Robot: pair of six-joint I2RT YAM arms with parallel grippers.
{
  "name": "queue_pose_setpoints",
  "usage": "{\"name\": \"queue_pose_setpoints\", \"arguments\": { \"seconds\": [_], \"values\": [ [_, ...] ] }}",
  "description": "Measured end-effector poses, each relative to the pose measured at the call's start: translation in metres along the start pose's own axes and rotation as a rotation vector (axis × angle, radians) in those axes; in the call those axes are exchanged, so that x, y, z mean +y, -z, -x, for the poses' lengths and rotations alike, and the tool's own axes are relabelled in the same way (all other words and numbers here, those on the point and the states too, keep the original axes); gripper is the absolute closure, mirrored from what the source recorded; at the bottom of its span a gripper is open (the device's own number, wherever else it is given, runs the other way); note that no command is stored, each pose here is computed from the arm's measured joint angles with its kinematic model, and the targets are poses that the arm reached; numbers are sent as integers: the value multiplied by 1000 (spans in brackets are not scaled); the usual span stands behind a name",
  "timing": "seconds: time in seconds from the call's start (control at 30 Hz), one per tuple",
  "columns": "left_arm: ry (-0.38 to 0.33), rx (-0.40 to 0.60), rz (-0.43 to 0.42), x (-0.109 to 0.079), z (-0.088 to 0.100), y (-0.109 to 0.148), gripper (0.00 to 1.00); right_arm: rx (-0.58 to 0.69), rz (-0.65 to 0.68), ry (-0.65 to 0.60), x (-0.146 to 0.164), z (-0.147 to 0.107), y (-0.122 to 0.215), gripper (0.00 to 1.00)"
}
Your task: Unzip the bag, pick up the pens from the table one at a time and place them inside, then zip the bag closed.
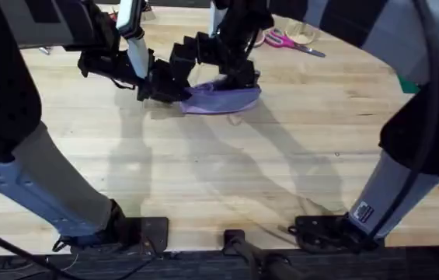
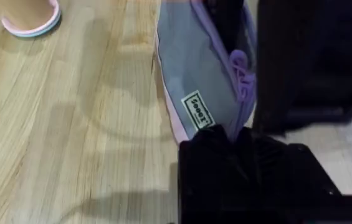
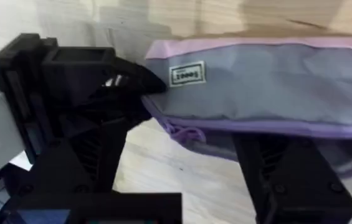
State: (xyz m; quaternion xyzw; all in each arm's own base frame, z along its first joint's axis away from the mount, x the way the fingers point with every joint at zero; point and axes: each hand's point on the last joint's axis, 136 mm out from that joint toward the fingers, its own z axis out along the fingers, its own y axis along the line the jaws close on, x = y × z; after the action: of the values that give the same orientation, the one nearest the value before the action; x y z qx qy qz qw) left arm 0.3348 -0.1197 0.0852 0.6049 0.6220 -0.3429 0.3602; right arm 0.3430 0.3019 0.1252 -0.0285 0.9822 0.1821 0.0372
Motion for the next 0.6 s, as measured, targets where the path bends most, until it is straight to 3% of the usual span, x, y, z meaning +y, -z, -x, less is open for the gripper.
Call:
{"name": "queue_pose_setpoints", "arguments": {
  "seconds": [0.33, 0.5, 0.6],
  "values": [
    [0, 0, 0, 0, 0, 0, 959, 15, -7, 0, 2, -4, -7, 64],
    [0, 0, 0, 0, 0, 0, 959, 14, -6, -4, 2, -4, -8, 231],
    [0, 0, 0, 0, 0, 0, 959, 13, -9, -9, 1, -3, -8, 440]
  ]
}}
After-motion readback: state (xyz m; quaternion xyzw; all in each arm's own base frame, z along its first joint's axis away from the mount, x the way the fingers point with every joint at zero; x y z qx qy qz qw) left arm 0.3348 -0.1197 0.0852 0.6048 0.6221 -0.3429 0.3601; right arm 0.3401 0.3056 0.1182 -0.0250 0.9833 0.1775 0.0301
